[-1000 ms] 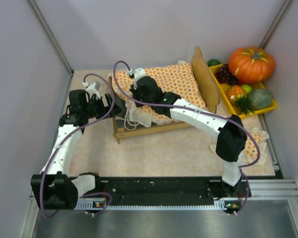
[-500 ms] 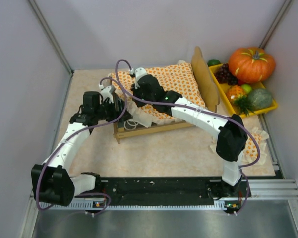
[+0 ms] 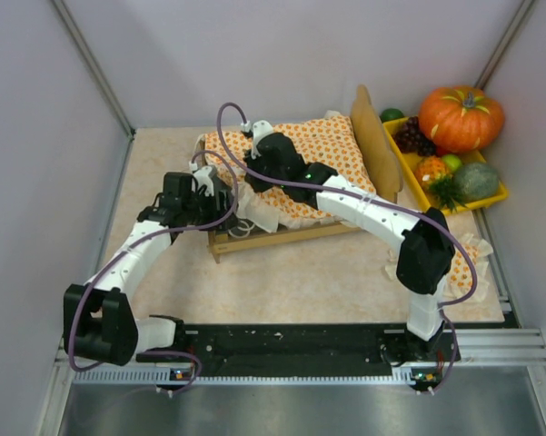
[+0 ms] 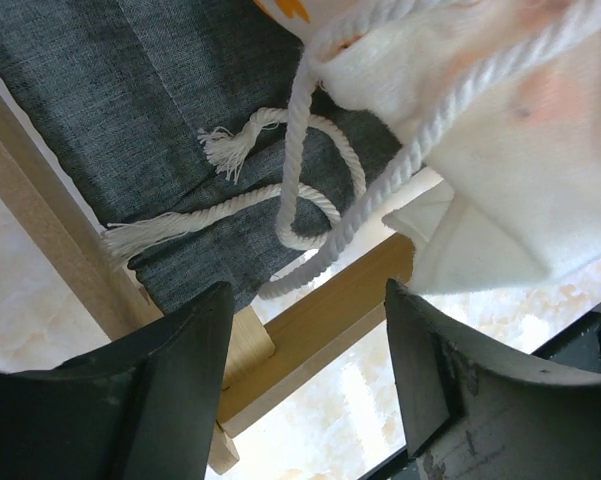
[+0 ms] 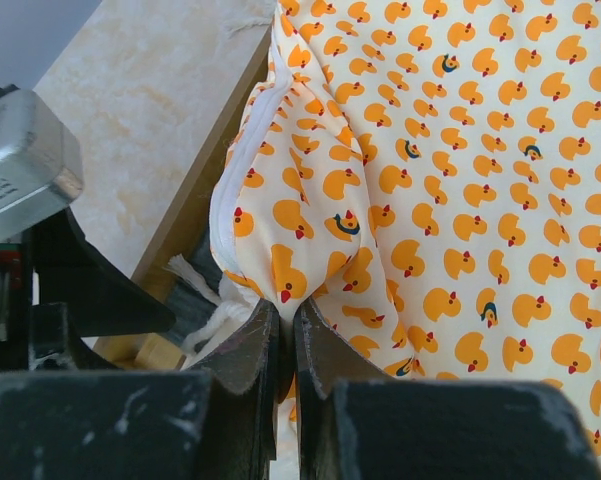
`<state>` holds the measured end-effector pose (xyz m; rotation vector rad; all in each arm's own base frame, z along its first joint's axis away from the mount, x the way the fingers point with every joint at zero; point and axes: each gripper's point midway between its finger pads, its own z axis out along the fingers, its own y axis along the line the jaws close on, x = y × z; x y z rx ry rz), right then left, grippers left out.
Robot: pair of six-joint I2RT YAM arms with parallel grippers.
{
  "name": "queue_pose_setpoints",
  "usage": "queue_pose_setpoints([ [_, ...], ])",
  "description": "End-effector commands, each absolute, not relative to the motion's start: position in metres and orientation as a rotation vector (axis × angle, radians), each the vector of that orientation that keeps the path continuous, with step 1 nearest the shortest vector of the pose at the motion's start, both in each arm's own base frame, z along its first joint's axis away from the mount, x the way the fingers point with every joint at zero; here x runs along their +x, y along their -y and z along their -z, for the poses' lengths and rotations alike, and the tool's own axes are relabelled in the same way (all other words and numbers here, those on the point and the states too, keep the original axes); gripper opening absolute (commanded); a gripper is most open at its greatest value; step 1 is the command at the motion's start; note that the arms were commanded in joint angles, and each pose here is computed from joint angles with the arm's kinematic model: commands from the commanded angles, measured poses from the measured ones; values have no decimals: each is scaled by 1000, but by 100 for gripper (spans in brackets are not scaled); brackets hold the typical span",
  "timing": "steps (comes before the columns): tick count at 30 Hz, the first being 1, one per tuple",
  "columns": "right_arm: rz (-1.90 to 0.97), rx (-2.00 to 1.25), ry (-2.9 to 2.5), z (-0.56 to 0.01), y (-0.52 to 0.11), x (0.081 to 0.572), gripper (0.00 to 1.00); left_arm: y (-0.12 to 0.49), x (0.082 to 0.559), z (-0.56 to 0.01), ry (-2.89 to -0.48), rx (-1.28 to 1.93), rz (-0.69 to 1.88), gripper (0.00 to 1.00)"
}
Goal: Set up the pet bed
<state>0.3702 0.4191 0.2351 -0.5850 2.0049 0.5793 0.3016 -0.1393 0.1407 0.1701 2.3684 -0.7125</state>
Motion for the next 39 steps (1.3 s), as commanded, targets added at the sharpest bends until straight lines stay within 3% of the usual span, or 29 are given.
queue_pose_setpoints([
  [1, -643, -530, -1901, -292, -415, 375, 0, 143, 307, -135, -2370, 203, 695, 64],
  [5, -647, -530, -1904, -291, -416, 374, 0, 148, 308, -128, -2381, 207, 702, 51],
  [6, -648, -531, -1904, -291, -416, 374, 0, 149, 308, -128, -2384, 208, 704, 39],
  [8, -649, -528, -1905, -291, -415, 375, 0, 149, 308, -129, -2388, 204, 697, 29],
  [9, -644, -525, -1906, -291, -414, 376, 0, 149, 308, -129, -2389, 201, 695, 19],
  [13, -651, -517, -1906, -292, -413, 377, 0, 147, 304, -150, -2376, 208, 686, 0],
  [23, -647, -512, -1912, -290, -410, 378, 0, 137, 289, -232, -2306, 247, 635, 0],
  [39, -649, -509, -1915, -289, -408, 380, 1, 166, 230, -288, -2375, 276, 983, 0],
])
